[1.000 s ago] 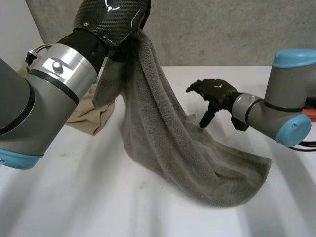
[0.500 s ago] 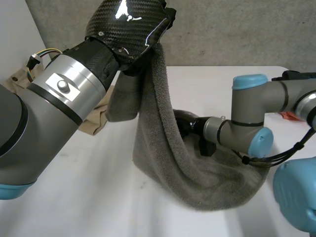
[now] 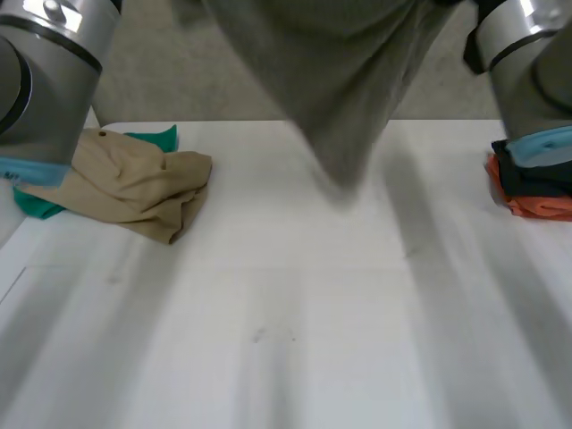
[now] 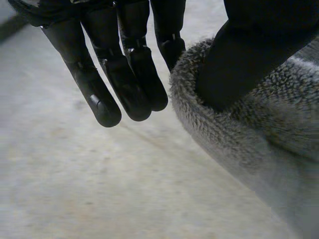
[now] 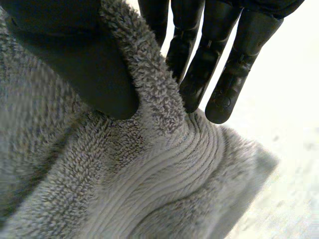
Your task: Fold the laundry.
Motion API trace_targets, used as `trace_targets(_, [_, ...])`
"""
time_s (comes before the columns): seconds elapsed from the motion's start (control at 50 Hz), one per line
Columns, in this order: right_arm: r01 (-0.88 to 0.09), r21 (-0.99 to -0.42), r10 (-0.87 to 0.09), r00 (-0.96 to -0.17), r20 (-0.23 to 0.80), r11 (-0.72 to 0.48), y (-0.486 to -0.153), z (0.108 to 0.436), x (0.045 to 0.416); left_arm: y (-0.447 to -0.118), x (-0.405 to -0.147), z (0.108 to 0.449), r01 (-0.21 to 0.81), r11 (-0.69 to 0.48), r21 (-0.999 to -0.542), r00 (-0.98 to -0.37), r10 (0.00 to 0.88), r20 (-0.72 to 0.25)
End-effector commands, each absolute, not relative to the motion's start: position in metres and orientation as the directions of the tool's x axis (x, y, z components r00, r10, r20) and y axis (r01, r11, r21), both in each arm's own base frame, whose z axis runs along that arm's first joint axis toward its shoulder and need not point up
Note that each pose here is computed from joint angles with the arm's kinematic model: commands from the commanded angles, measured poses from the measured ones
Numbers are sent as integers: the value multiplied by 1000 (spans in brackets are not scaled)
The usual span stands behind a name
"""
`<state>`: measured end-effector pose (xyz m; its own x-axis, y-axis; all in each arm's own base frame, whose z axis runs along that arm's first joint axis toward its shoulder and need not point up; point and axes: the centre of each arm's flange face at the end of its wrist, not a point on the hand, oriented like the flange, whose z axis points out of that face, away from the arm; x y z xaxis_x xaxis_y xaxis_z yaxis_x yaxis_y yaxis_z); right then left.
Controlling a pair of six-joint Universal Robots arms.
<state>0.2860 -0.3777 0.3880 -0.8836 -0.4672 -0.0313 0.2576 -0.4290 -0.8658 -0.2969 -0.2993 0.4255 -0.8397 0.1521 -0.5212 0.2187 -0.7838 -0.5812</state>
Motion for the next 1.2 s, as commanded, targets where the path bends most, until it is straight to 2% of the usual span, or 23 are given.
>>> trace_targets(0.02, [164,-892,-459,-887,53,-421,-351,383,274,-303,-299,397,228,-755,-614,-842,164,-514])
trace_targets(0.12, [47,-940,-494,-859,135,-339,-342,339,276,-296,-302,337,266,-649,-713,-801,262,-538])
trace_targets(0.14, [10,-953,-510,-846,153,-302,-339,321,277,-294,-302,326,273,-629,-728,-793,281,-541])
trace_targets(0.16, [-10,-959,-517,-841,161,-282,-338,312,276,-288,-303,306,287,-592,-753,-776,318,-545])
trace_targets(0.2, [-46,-969,-528,-832,171,-242,-333,294,276,-283,-304,285,305,-552,-776,-759,352,-549])
trace_targets(0.22, [-88,-976,-537,-823,184,-199,-329,276,275,-280,-303,262,327,-507,-798,-743,384,-548])
trace_targets(0.3, [-196,-978,-562,-802,201,-70,-320,220,273,-272,-301,213,380,-397,-836,-705,461,-539])
trace_targets(0.38, [-292,-956,-579,-780,238,0,-312,186,268,-258,-306,192,395,-357,-846,-674,513,-531])
trace_targets(0.48, [-333,-941,-569,-786,244,56,-308,173,257,-248,-306,192,394,-352,-849,-667,527,-527])
trace_targets(0.56, [-331,-932,-544,-814,204,146,-308,167,239,-242,-303,209,377,-365,-851,-676,519,-523])
trace_targets(0.64, [-254,-938,-476,-872,116,237,-309,186,214,-238,-301,220,361,-362,-859,-684,523,-508])
trace_targets(0.72, [-181,-915,-421,-907,14,360,-308,186,193,-236,-299,225,347,-353,-869,-693,528,-491])
trace_targets(0.76, [-165,-909,-408,-913,-5,382,-308,187,187,-235,-298,226,344,-345,-873,-695,532,-484])
trace_targets(0.84, [-163,-923,-418,-909,2,349,-314,194,177,-234,-298,224,338,-328,-882,-697,543,-469])
trace_targets(0.92, [-232,-911,-452,-890,57,342,-313,193,172,-234,-298,223,337,-321,-885,-697,547,-464])
trace_targets(1.0, [-296,-868,-486,-871,74,399,-296,181,171,-234,-298,224,337,-322,-885,-697,546,-464])
trace_targets(1.1, [-298,-837,-490,-871,41,458,-279,161,170,-235,-299,228,331,-335,-882,-700,540,-467])
trace_targets(1.2, [-296,-832,-489,-871,34,469,-268,146,170,-238,-302,244,318,-361,-877,-706,527,-473])
